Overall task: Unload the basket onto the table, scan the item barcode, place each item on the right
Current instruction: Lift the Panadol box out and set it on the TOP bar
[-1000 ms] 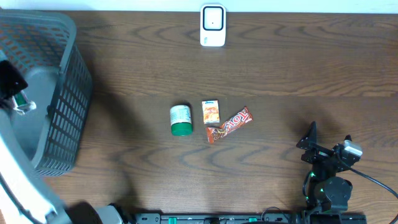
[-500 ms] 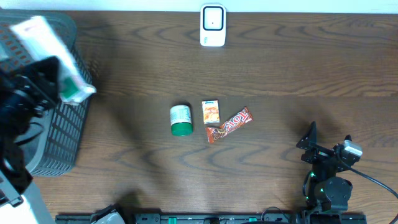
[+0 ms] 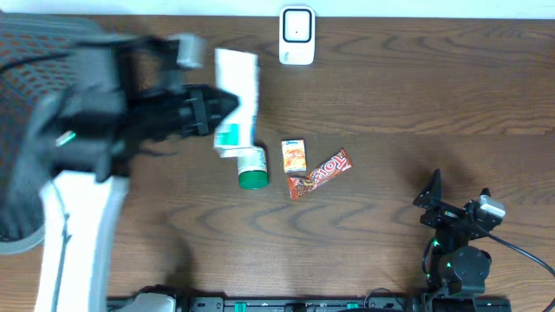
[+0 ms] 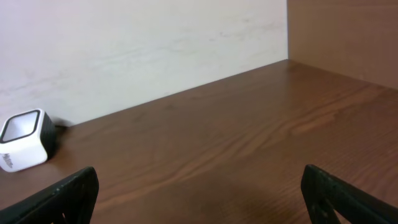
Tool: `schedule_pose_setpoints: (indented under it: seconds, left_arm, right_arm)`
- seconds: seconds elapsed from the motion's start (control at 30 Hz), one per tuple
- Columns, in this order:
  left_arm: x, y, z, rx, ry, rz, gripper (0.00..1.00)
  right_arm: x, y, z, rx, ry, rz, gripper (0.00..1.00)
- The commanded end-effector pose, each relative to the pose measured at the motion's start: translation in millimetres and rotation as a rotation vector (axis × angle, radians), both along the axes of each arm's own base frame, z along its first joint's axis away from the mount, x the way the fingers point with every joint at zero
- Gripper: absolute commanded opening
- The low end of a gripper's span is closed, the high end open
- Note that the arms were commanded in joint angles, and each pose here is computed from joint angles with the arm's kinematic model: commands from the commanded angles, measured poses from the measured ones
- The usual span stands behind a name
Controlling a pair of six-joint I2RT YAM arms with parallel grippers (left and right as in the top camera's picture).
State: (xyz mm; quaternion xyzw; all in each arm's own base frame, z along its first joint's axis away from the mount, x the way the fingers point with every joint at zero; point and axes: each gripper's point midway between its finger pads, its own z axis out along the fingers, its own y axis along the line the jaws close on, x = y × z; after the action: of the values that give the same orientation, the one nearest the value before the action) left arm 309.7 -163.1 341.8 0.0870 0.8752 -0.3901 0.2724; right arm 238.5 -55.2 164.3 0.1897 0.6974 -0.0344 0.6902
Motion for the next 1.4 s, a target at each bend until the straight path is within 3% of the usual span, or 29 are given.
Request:
schedule_pose_setpoints:
  seconds: [0.0, 0.3, 0.5, 0.63, 0.7, 0.77, 0.93, 1.0, 1.27, 1.37]
  left_arm:
    - [15.5, -37.1, -42.7, 0.080, 0.066, -0.066, 0.08]
    - [44.2, -130.1, -153.5, 0.144, 0.194, -0.253, 0.08]
    - [45.3, -158.2, -223.5, 0.206, 0.281, -0.300, 0.08]
    - [48.0, -157.9, -266.2, 0.340, 0.293, -0.264, 0.09]
    - [49.3, -155.1, -281.1, 0.423, 0.277, -0.240, 0.17]
    - [51.8, -151.2, -292.1, 0.518, 0.241, -0.208, 0.17]
    - [55.3, -148.1, -297.3, 0.704, 0.123, -0.146, 0.38]
    - [53.2, -151.0, -297.2, 0.738, 0.095, -0.143, 0.48]
    - [47.6, -161.2, -296.1, 0.757, 0.060, -0.154, 0.54]
    - [46.6, -161.9, -296.2, 0.758, 0.060, -0.156, 0.62]
  right_arm:
    - [-1.3, -3.5, -0.6, -0.010, 0.004, -0.018, 0.99]
    - [-1.3, -3.5, -0.8, -0.010, 0.005, -0.018, 0.99]
    - [-1.3, -3.5, -0.8, -0.010, 0.005, -0.018, 0.99]
    - [-1.3, -3.4, -0.8, -0.010, 0.005, -0.018, 0.99]
    - [-1.3, -3.4, -0.8, -0.010, 0.005, -0.018, 0.99]
    - [-1.3, -3.5, -0.8, -0.010, 0.005, -0.018, 0.99]
    - [-1.3, -3.4, -0.8, -0.010, 0.005, -0.018, 0.99]
    - [-1.3, -3.5, -0.8, -0.010, 0.005, -0.018, 0.99]
    - [-1.3, -3.5, -0.8, -0.010, 0.005, -0.018, 0.99]
    - [-1.3, -3.5, -0.8, -0.010, 0.005, -0.018, 0.99]
